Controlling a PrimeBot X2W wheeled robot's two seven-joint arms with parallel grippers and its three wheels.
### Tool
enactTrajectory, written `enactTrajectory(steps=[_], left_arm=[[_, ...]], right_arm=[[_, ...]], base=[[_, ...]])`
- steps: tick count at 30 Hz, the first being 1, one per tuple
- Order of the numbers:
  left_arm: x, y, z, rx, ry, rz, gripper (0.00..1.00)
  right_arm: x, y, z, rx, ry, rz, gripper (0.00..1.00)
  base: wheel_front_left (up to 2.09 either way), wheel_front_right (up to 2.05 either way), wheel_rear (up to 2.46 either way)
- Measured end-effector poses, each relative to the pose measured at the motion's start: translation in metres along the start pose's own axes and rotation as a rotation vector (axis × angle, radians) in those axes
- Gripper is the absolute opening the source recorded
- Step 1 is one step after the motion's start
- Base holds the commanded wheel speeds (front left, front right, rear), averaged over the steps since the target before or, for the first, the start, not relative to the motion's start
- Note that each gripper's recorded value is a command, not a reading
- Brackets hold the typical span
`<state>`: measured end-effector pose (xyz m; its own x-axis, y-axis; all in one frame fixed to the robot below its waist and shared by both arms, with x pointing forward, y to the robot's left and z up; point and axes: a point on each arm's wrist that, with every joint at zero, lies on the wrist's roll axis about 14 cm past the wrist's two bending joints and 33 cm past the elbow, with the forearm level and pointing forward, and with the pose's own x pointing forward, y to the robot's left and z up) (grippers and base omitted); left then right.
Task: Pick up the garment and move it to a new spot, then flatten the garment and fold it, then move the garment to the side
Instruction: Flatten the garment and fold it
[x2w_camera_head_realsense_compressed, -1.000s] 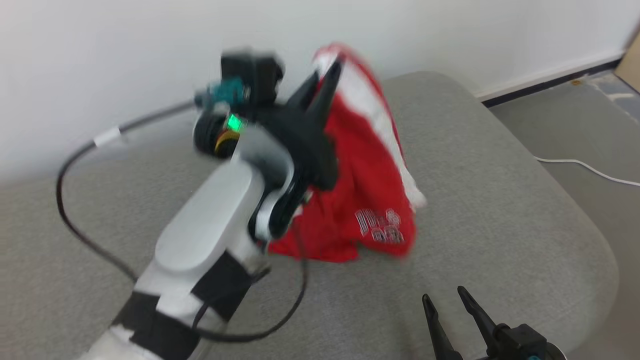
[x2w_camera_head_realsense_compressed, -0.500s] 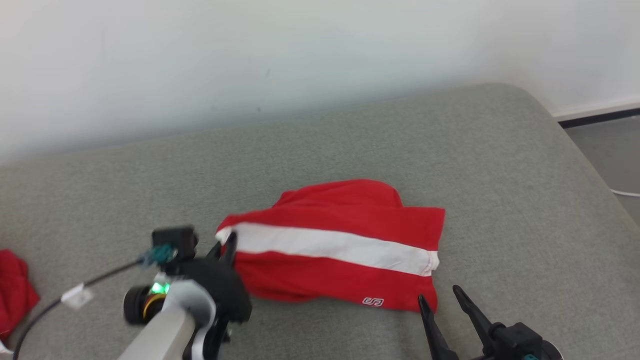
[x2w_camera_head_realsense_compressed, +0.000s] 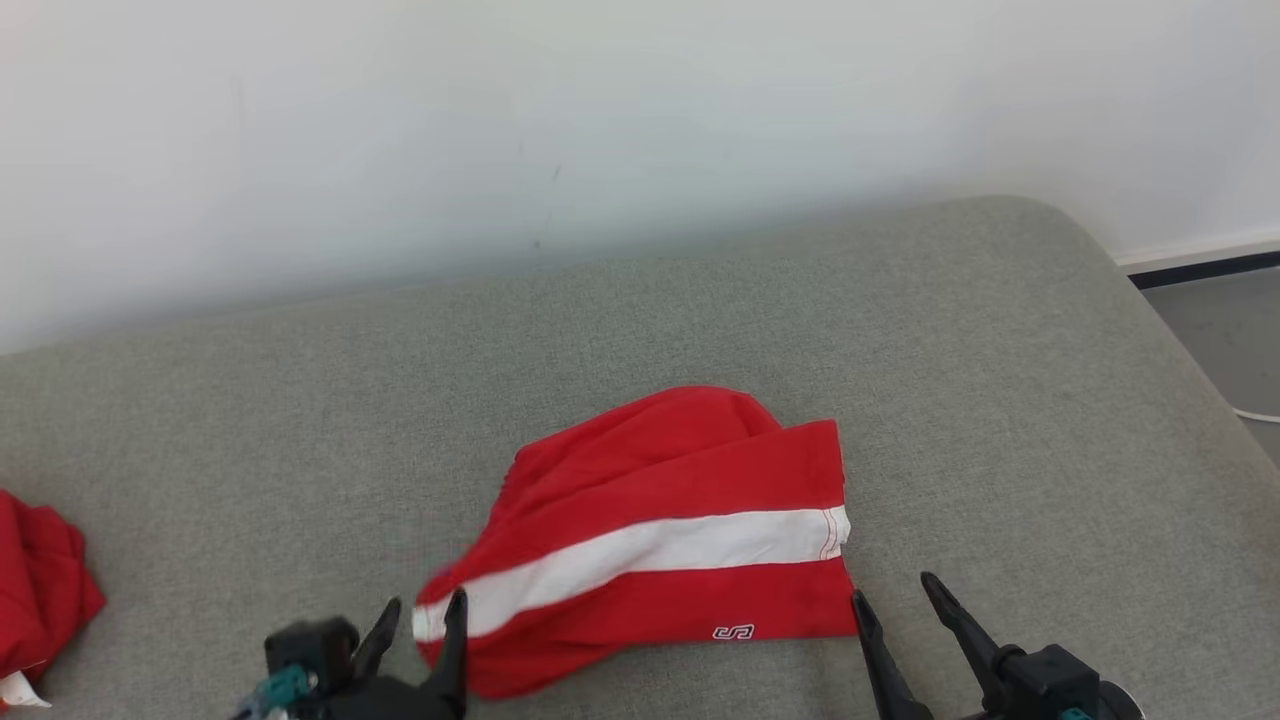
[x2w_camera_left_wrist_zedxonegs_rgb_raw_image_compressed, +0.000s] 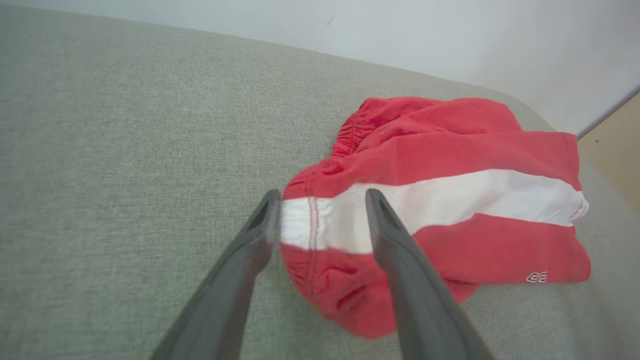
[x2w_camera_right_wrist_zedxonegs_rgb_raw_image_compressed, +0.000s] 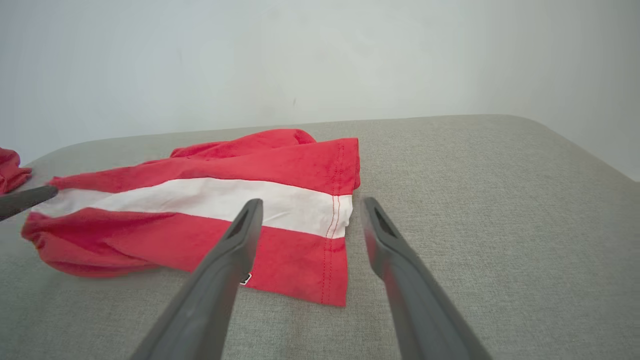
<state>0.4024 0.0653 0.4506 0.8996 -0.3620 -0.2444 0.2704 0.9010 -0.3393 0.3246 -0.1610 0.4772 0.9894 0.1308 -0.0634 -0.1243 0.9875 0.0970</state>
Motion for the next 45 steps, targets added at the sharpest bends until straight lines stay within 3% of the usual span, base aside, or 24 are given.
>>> enactTrajectory(steps=[8, 14, 21, 31, 45], left_arm=[[-0.024, 0.022, 0.004, 0.032, -0.088, 0.067, 1.00], [-0.046, 0.034, 0.046, 0.111, -0.258, 0.125, 1.00], [-0.082, 0.041, 0.060, 0.178, -0.369, 0.182, 1.00], [-0.122, 0.067, 0.048, 0.202, -0.380, 0.248, 1.00], [-0.138, 0.084, 0.031, 0.188, -0.346, 0.291, 1.00]], right_arm=[[-0.005, -0.004, 0.003, 0.000, -0.015, -0.012, 1.00], [-0.004, -0.006, 0.011, -0.012, -0.039, -0.015, 1.00], [-0.005, -0.013, 0.014, -0.026, -0.054, -0.031, 1.00], [-0.006, -0.012, 0.014, -0.031, -0.054, -0.022, 1.00], [-0.006, -0.001, -0.003, -0.001, -0.011, 0.000, 1.00]], base=[[0.00, 0.00, 0.00], [0.00, 0.00, 0.00], [0.00, 0.00, 0.00], [0.00, 0.00, 0.00], [0.00, 0.00, 0.00]])
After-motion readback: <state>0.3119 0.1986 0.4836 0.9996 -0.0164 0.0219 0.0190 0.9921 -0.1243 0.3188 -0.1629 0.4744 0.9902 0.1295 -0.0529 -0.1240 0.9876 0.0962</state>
